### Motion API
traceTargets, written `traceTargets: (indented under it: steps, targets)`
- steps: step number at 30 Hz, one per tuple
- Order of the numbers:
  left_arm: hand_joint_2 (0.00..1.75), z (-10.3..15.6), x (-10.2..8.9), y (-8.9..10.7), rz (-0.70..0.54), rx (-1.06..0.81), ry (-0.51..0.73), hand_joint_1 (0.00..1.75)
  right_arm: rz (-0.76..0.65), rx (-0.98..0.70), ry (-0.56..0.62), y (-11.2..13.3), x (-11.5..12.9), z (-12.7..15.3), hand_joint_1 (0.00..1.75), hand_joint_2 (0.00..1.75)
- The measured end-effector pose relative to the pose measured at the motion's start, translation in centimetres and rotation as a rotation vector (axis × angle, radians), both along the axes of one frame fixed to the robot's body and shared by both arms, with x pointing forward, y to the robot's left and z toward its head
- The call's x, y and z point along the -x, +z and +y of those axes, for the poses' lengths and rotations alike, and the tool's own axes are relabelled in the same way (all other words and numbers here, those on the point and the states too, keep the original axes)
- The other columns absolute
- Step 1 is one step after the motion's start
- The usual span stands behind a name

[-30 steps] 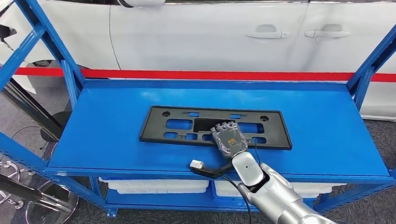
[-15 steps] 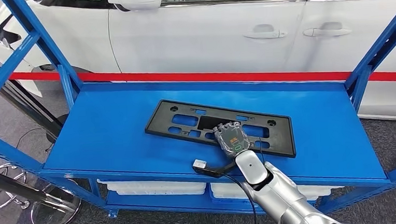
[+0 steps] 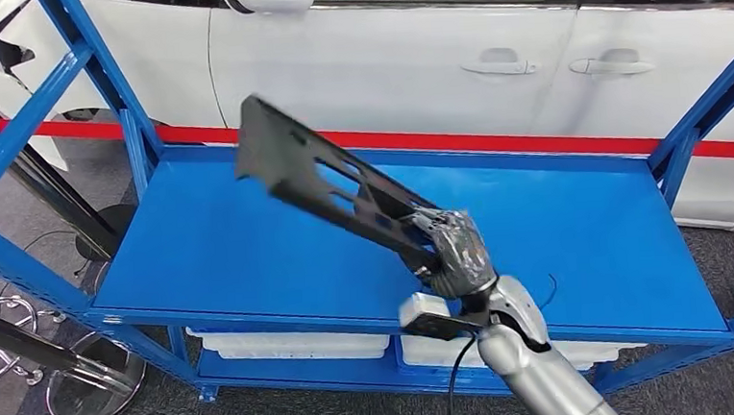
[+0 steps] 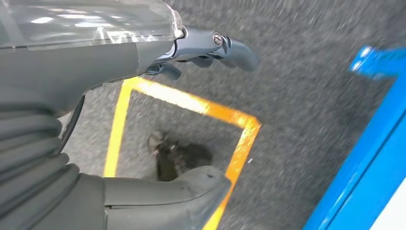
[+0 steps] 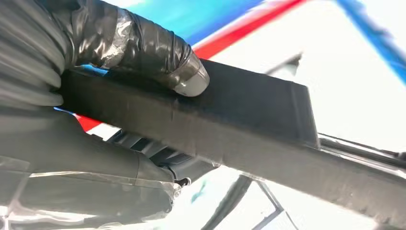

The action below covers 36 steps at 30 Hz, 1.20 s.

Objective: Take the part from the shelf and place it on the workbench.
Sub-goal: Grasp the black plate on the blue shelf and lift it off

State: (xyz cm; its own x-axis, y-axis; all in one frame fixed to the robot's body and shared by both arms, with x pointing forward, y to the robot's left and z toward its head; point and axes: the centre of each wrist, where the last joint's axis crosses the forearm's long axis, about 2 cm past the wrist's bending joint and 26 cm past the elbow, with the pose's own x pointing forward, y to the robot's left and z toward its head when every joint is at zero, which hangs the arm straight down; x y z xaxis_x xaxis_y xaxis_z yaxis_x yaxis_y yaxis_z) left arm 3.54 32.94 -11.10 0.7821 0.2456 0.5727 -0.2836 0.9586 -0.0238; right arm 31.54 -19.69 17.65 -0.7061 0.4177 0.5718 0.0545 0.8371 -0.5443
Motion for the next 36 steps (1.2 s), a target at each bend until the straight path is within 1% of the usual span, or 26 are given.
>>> traceTargets:
  steps: [2,4,7,10,12,15,17,20,22,23,24,28,31,36]
  targets:
    - [1.75,0.0,0.1,0.0,-0.022,-0.019,0.003,0.0,-0.042,-0.117,0.068,0.8,1.9,-0.7,1.75,1.75]
    - [1.75,-0.1,0.0,0.0,-0.033,-0.033,0.001,0.0,-0.091,-0.189,0.119,1.6,3.4,-1.1,1.75,1.75]
    - [1.75,-0.2,-0.1,0.0,-0.039,-0.033,-0.007,0.0,-0.182,-0.303,0.213,3.5,5.2,-1.6,1.75,1.75]
    - [1.75,-0.3,-0.2,0.0,-0.049,-0.029,-0.011,0.0,-0.241,-0.375,0.302,5.1,6.7,-1.7,1.75,1.75]
    - [1.75,-0.3,-0.3,0.0,-0.061,-0.022,-0.011,0.0,-0.26,-0.449,0.427,6.4,7.5,-1.5,1.75,1.75]
    - [1.75,-0.4,-0.3,0.0,-0.07,-0.018,-0.011,0.0,-0.256,-0.588,0.688,8.6,9.0,-0.9,1.75,1.75]
    - [1.75,-0.4,-0.3,0.0,-0.066,-0.018,-0.012,0.0,-0.247,-0.639,0.806,9.6,9.8,-0.6,1.75,1.75]
    - [1.75,-0.3,-0.4,0.0,-0.053,-0.027,-0.014,0.0,-0.188,-0.683,0.984,10.1,10.7,-0.1,1.75,1.75]
    - [1.75,-0.2,-0.5,0.0,-0.045,-0.032,-0.015,0.0,-0.131,-0.679,1.072,9.7,11.3,0.3,1.75,1.75]
    - [1.75,-0.2,-0.5,0.0,-0.04,-0.033,-0.013,0.0,-0.104,-0.664,1.088,9.3,11.6,0.4,1.75,1.75]
    - [1.75,-0.2,-0.5,0.0,-0.035,-0.034,-0.011,0.0,-0.08,-0.639,1.081,8.7,11.9,0.5,1.75,1.75]
    - [1.75,-0.3,-0.4,0.0,-0.018,-0.038,-0.008,0.0,0.008,-0.515,0.967,5.4,13.3,-0.1,1.75,1.75]
    - [1.75,-0.4,-0.3,0.0,-0.009,-0.038,-0.014,0.0,0.066,-0.451,0.911,3.3,14.4,-0.8,1.75,1.75]
    - [1.75,-0.7,-0.3,0.0,0.0,-0.036,-0.029,0.0,0.117,-0.34,0.818,1.5,15.6,-1.9,1.75,1.75]
